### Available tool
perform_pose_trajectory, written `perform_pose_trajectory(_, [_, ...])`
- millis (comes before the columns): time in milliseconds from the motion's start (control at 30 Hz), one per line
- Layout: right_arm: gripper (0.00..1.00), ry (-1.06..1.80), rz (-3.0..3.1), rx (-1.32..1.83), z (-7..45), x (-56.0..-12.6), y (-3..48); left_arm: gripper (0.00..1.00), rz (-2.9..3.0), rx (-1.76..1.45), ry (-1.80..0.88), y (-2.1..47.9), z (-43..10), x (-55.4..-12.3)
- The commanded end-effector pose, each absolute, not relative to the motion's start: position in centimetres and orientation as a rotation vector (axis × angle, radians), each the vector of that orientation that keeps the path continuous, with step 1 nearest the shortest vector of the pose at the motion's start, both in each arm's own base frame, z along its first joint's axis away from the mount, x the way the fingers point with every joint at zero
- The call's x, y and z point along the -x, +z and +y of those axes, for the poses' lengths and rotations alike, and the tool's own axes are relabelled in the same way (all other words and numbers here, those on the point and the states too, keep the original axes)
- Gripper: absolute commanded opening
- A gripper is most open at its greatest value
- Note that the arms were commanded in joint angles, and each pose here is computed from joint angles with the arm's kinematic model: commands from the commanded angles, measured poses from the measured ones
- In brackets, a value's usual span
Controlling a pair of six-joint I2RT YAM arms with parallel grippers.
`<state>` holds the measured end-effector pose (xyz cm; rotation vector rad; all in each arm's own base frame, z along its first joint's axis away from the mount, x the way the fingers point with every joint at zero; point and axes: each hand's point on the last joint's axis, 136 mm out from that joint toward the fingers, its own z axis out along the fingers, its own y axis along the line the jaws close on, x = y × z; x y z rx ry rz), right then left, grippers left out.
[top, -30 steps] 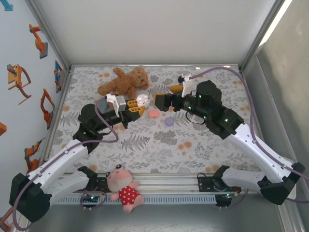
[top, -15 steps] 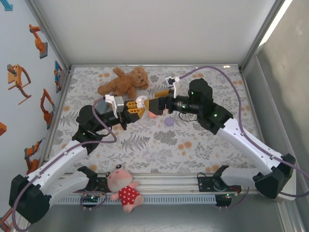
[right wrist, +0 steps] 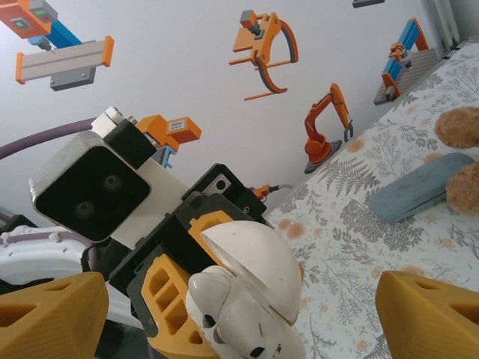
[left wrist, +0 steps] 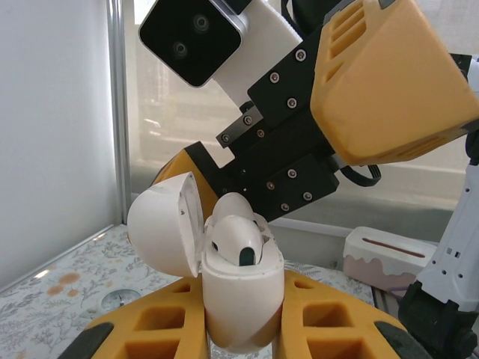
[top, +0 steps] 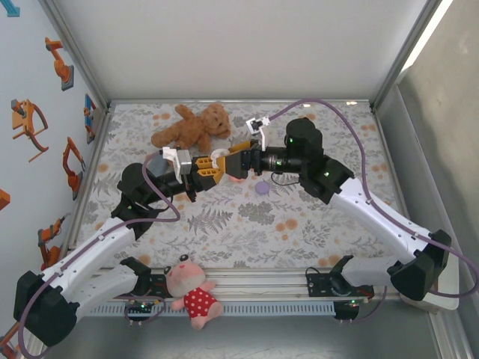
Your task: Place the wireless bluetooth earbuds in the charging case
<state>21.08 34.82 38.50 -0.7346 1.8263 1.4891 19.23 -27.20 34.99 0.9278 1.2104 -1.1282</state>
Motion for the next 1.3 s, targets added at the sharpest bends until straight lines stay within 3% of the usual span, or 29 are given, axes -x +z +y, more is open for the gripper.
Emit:
perform_pose_trajectory(0, [0.88,1.530,1.749,0.780,35.3,-20.4,40.7,0.00,1.173,-0.945,-1.149,35.6,-27.1,-18.2])
perform_pose_trajectory(700, [0.77,1.544,1.721,0.814,35.3,-19.7,41.8,0.00,1.202,-0.952,-1.136,34.9,-27.2,-18.6])
perform_pose_trajectory(1267, [0.75,1.514,1.714,0.817,34.7,-19.3,42.4,0.00,1.224,-0.953,-1.129,34.4,-27.2,-18.7])
